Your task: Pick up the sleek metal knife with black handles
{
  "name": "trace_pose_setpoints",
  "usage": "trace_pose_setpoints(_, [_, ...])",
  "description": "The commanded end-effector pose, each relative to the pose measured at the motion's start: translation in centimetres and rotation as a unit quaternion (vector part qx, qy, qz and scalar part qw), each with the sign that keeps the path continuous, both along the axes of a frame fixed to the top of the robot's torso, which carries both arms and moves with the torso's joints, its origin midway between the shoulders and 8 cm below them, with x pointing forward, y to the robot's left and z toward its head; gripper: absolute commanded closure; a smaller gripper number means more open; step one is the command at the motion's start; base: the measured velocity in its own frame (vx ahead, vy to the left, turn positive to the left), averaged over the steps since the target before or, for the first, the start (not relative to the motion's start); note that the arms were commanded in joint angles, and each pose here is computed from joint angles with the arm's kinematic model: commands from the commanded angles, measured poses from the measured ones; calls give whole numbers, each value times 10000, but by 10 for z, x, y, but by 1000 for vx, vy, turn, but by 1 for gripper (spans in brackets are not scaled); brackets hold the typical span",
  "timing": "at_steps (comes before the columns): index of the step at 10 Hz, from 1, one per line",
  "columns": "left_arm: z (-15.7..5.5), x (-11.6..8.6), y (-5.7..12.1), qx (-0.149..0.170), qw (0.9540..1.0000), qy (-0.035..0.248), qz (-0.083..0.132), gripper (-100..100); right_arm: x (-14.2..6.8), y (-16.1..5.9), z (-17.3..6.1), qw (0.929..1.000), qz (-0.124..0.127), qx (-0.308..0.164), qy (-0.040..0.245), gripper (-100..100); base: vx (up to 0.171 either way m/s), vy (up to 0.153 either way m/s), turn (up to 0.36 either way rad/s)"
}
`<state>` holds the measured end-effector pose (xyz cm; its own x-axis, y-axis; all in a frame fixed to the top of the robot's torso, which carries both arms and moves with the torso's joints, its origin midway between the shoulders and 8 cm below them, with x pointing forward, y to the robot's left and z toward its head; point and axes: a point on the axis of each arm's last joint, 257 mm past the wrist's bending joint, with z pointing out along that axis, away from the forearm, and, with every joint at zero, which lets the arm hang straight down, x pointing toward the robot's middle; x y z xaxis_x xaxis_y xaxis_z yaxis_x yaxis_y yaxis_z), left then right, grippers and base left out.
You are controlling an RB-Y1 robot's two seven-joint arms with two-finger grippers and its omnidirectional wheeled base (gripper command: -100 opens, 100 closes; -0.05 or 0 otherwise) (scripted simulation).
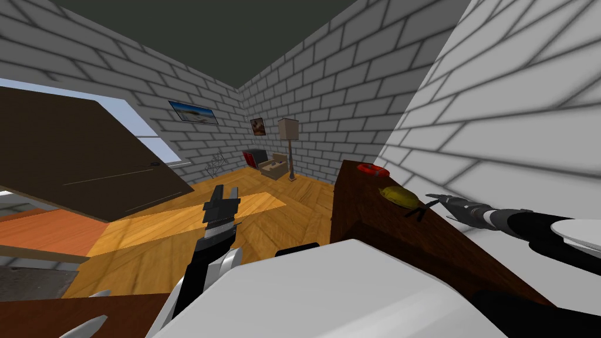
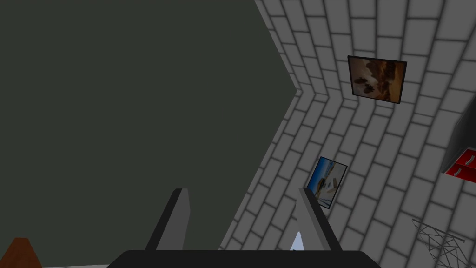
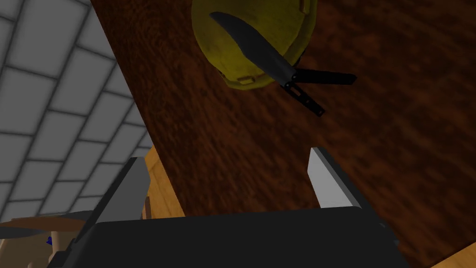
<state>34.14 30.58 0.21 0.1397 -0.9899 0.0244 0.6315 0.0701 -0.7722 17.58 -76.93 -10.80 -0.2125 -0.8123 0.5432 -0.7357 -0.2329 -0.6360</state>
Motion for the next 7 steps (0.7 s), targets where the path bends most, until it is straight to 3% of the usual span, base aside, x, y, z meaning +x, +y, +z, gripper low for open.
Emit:
trace_pose_setpoints(1, [0, 0, 0, 0, 10000, 0, 0, 0, -11, 3, -12, 9980, 252, -154, 554, -100, 27, -48, 107])
trace_pose_setpoints(2, [0, 0, 0, 0, 10000, 0, 0, 0, -13, 3, -13, 9977, 261, -173, 597, -100, 19, -43, 30])
trace_pose_setpoints(3, [0, 0, 0, 0, 10000, 0, 0, 0, -21, 5, -21, 9941, 419, -257, 962, -100, 16, -41, 38])
trace_pose_setpoints(4, [0, 0, 0, 0, 10000, 0, 0, 0, -21, 5, -21, 9941, 419, -257, 964, -100, 13, -33, 38])
trace_pose_setpoints(7, [0, 0, 0, 0, 10000, 0, 0, 0, -49, 9, -45, 9765, 840, -403, 1944, -100, 31, -63, 83])
